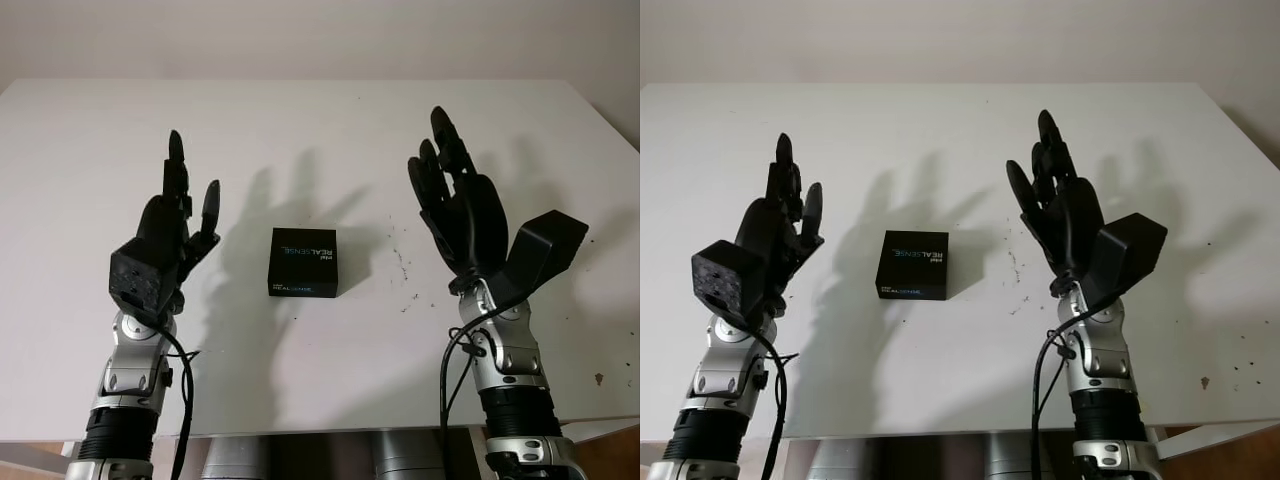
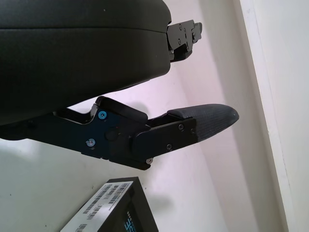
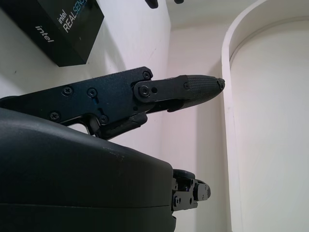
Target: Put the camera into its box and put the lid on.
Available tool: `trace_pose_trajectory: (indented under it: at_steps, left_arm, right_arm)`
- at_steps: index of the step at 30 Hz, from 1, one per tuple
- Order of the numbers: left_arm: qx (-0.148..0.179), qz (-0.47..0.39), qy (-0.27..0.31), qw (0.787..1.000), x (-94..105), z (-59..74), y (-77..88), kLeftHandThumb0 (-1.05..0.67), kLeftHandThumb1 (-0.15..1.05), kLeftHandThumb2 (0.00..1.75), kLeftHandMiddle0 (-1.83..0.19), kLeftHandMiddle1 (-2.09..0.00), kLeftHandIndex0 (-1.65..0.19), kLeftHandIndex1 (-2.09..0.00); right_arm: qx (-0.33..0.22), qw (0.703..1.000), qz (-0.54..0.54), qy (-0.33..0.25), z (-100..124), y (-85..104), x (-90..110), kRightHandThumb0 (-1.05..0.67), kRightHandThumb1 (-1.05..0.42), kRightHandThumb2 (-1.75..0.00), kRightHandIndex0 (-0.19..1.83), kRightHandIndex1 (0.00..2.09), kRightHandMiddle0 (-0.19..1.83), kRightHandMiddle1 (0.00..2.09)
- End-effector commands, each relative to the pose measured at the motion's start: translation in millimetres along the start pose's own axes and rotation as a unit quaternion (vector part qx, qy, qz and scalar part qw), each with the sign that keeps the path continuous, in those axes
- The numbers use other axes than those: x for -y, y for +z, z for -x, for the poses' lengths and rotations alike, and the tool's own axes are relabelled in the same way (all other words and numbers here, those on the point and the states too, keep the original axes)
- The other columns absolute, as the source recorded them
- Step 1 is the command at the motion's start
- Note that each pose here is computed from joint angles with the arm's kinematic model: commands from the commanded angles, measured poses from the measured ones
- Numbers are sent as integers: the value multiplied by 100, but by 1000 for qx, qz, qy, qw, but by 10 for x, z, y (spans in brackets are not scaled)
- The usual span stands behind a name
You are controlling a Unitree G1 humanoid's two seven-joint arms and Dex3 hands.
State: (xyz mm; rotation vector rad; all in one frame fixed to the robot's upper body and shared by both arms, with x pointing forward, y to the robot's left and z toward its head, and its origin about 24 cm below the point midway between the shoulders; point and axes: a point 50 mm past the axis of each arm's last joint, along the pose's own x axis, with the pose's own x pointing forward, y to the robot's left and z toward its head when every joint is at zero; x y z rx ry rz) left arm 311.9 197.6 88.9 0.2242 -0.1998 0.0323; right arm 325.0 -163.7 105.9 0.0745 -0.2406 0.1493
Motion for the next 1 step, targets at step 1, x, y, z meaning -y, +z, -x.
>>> trace_pose_trajectory:
  at_steps: [1]
  left_arm:
    - [-2, 1, -4, 1000, 53, -1, -21, -66, 105, 68, 19, 0, 19, 0]
  right_arm:
    - [12, 1000, 5, 4, -27, 40, 9, -68, -105, -24, -8, 4, -1, 4]
